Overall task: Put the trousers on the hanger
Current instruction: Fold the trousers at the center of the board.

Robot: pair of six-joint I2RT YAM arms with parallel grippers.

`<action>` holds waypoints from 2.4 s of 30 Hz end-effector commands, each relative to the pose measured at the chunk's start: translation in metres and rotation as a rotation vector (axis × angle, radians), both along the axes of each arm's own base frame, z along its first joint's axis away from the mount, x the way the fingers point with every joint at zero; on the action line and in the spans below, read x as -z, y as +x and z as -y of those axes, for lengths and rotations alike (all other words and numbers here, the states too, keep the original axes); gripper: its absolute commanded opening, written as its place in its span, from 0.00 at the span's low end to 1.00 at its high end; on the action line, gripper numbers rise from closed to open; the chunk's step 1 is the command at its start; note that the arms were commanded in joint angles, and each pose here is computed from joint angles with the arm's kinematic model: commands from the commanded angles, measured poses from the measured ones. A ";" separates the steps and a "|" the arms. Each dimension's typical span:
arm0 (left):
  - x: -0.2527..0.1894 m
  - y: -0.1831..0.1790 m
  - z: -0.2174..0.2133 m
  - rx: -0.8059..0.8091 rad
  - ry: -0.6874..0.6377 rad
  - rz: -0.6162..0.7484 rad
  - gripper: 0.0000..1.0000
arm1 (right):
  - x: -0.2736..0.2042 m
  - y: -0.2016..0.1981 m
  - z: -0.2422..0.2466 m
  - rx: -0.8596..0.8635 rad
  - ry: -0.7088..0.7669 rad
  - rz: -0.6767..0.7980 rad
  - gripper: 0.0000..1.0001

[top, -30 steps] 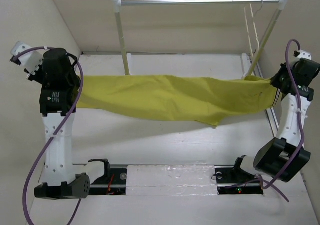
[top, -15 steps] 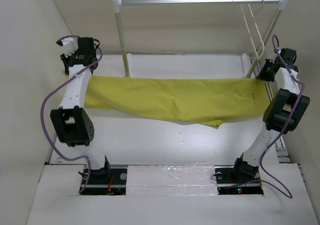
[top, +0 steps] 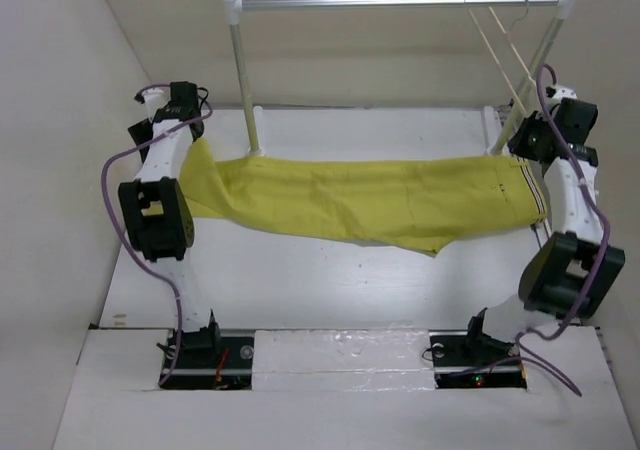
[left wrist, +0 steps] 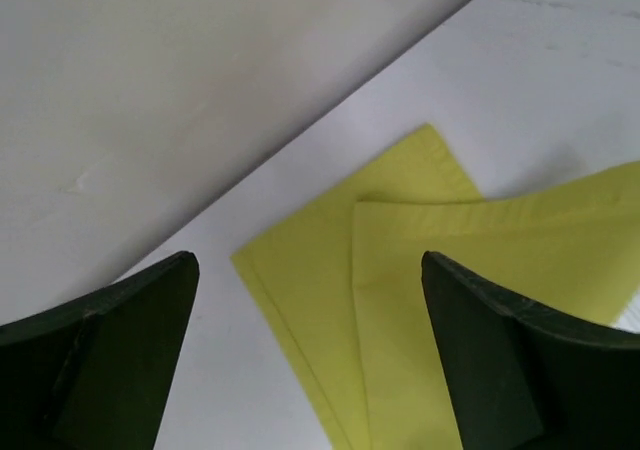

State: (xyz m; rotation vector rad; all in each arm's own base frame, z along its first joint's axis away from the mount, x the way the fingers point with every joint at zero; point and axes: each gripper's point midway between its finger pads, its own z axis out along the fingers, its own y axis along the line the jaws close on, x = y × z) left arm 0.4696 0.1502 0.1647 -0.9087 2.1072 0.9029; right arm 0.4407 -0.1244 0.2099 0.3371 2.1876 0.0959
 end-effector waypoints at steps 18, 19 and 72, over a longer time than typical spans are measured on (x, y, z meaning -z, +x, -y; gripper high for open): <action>0.049 -0.025 -0.016 0.175 -0.666 0.323 0.25 | 0.029 -0.159 -0.414 -1.203 0.044 0.172 0.35; 0.053 -0.022 -0.015 0.182 -0.672 0.315 0.26 | 0.036 -0.161 -0.418 -1.220 0.043 0.152 0.36; 0.111 -0.122 -0.078 -0.347 -0.446 0.188 0.18 | 0.087 -0.145 -0.394 -1.281 -0.007 -0.047 0.38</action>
